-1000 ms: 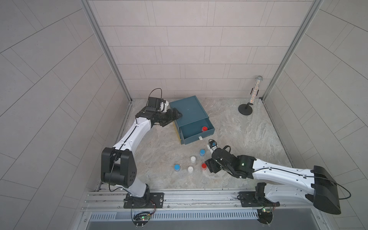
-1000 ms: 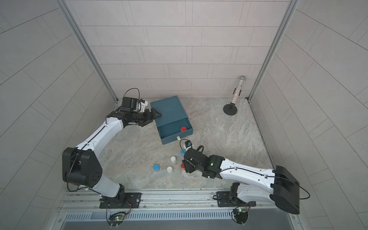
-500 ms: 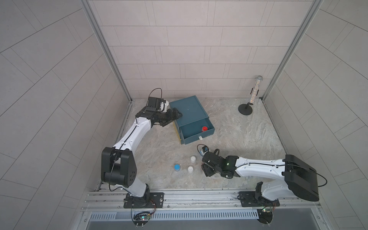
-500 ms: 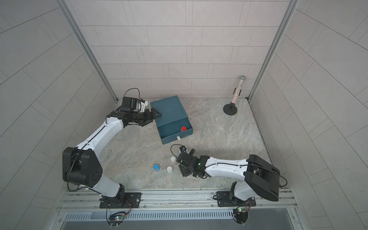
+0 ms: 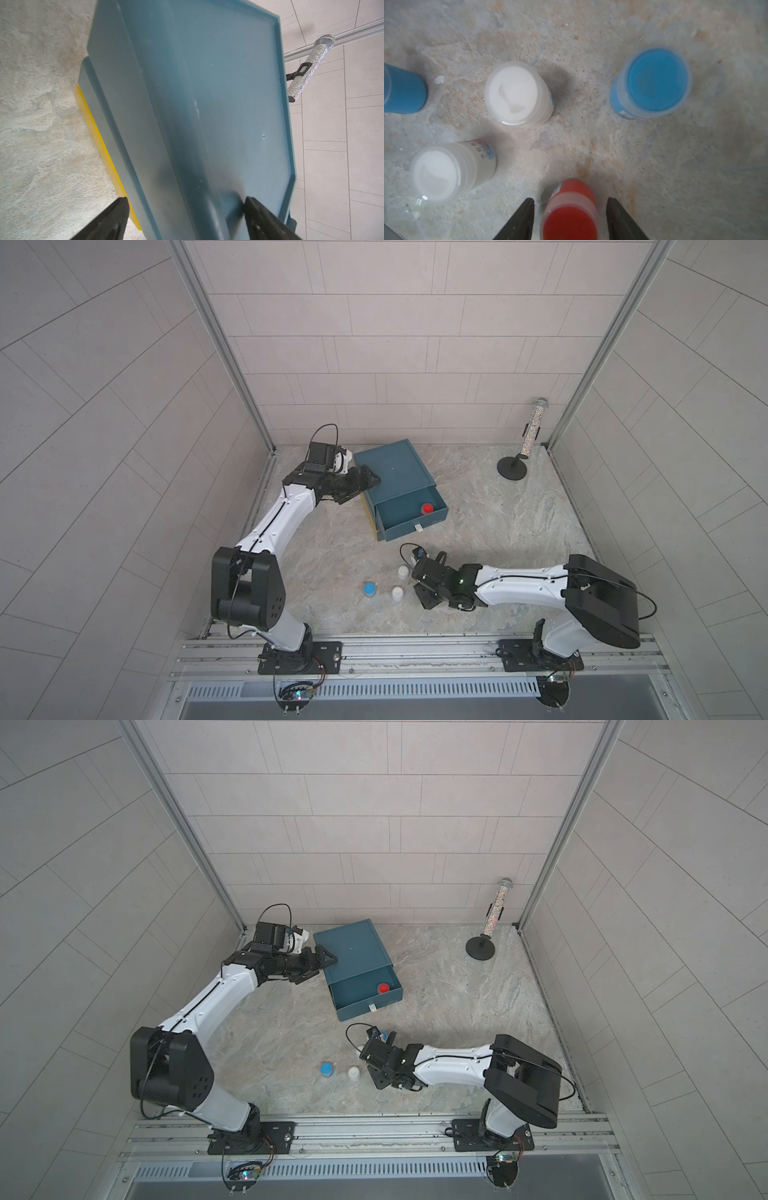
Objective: Put the paint cans in the drawer according to color
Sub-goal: Pick up the paint can at the center of the board, then place the paint can in the drawer.
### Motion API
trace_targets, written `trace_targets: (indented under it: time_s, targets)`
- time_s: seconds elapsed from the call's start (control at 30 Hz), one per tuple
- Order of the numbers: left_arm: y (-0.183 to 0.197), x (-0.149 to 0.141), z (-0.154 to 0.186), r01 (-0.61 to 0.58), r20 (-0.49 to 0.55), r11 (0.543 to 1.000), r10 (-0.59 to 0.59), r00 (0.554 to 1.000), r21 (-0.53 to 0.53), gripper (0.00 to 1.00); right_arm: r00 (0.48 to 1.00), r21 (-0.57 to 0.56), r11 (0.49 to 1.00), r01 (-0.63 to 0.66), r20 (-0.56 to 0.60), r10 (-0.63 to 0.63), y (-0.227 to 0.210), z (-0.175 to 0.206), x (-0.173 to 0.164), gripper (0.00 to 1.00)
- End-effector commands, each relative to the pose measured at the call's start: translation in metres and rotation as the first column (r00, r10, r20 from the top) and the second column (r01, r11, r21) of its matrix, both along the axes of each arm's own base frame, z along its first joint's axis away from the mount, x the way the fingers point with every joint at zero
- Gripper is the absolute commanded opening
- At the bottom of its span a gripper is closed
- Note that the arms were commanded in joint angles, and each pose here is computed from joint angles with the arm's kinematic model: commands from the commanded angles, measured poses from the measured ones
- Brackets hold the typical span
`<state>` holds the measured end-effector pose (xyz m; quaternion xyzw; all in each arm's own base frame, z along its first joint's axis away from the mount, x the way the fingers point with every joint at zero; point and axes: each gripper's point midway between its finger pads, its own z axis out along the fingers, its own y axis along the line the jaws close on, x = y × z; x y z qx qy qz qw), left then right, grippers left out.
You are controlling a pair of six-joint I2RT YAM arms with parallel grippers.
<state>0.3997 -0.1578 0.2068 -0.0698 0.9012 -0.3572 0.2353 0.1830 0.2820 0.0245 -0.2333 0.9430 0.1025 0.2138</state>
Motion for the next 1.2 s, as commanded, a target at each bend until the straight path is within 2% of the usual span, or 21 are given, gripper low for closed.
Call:
trace_targets:
  time_s: [0.0,0.23,0.3,0.43,0.63,0.73,0.97,1.17]
  targets:
    - [0.004,-0.008,-0.018,-0.005,-0.07,0.999,0.008,0.998,0.04,0.93,1.0,0.014,1.0,-0.006,0.013,0.006,0.01,0.003,0.001,0.51]
    - [0.005,-0.007,-0.02,-0.006,-0.074,0.999,0.009,0.997,0.044,0.93,0.999,0.006,1.0,-0.003,0.044,0.003,0.011,0.015,0.002,0.2]
    - [0.005,-0.008,-0.019,-0.007,-0.071,0.999,0.01,0.997,0.047,0.93,0.999,0.001,1.0,-0.004,0.052,0.004,0.009,0.022,0.002,0.16]
    - [0.005,-0.007,-0.021,-0.007,-0.075,0.999,0.011,0.997,0.049,0.93,0.996,0.003,1.0,-0.003,0.084,0.002,0.002,0.041,0.004,0.14]
    - [0.005,-0.007,-0.021,-0.007,-0.076,0.999,0.011,0.997,0.049,0.93,0.986,0.017,1.0,0.001,0.166,-0.004,-0.014,0.094,0.007,0.14]
    - [0.005,-0.007,-0.021,-0.007,-0.077,0.999,0.011,0.997,0.046,0.93,0.971,0.051,0.999,0.009,0.237,-0.021,-0.024,0.132,0.011,0.14]
    - [0.005,-0.008,-0.021,-0.006,-0.076,0.999,0.01,0.997,0.046,0.93,0.913,0.217,0.976,-0.002,0.398,-0.087,-0.04,0.228,0.017,0.14]
    - [0.005,-0.007,-0.022,-0.008,-0.079,0.999,0.011,0.997,0.049,0.93,0.863,0.205,0.979,-0.016,0.497,-0.09,-0.044,0.292,0.035,0.2]
